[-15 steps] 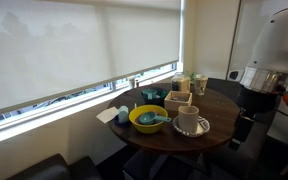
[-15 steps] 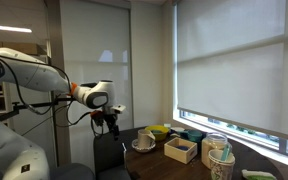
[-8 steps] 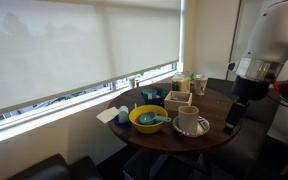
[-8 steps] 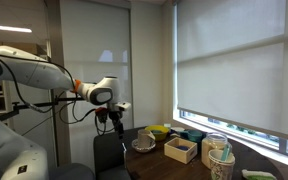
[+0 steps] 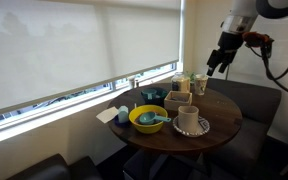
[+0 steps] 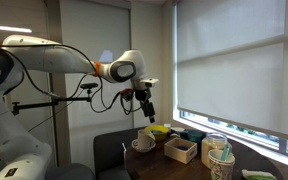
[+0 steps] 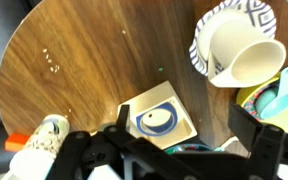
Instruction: Take the blue tape out of the box and put it on the table
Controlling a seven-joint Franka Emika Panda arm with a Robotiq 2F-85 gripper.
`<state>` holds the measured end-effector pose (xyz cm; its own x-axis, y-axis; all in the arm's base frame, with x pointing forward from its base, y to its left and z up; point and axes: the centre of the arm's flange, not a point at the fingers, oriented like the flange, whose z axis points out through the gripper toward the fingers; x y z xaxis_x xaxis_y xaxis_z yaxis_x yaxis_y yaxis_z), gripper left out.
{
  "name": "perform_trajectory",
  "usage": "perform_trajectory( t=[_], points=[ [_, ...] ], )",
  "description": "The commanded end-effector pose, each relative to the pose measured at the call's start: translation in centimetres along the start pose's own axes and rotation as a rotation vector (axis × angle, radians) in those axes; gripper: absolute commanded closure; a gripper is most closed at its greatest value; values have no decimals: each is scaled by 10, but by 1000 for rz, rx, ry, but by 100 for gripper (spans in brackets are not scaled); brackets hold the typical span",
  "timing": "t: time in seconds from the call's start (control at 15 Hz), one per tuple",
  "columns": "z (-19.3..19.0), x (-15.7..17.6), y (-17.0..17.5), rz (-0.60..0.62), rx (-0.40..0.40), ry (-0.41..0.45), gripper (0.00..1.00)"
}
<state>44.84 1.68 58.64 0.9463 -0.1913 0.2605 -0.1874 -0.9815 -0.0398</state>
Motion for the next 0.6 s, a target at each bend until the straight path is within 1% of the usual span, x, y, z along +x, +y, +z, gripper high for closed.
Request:
perform_trajectory(
  t=[0.0, 0.13, 0.33, 0.4, 0.47, 0.53],
  points=[
    [-4, 93, 1, -198, -21, 29, 0],
    [15, 129, 9, -305, -28, 39, 0],
    [53, 180, 23, -469, 11, 33, 0],
    [41, 126, 21, -376, -13, 36, 0],
    [53, 136, 25, -386, -14, 26, 0],
    [61, 138, 26, -382, -14, 17, 0]
  ],
)
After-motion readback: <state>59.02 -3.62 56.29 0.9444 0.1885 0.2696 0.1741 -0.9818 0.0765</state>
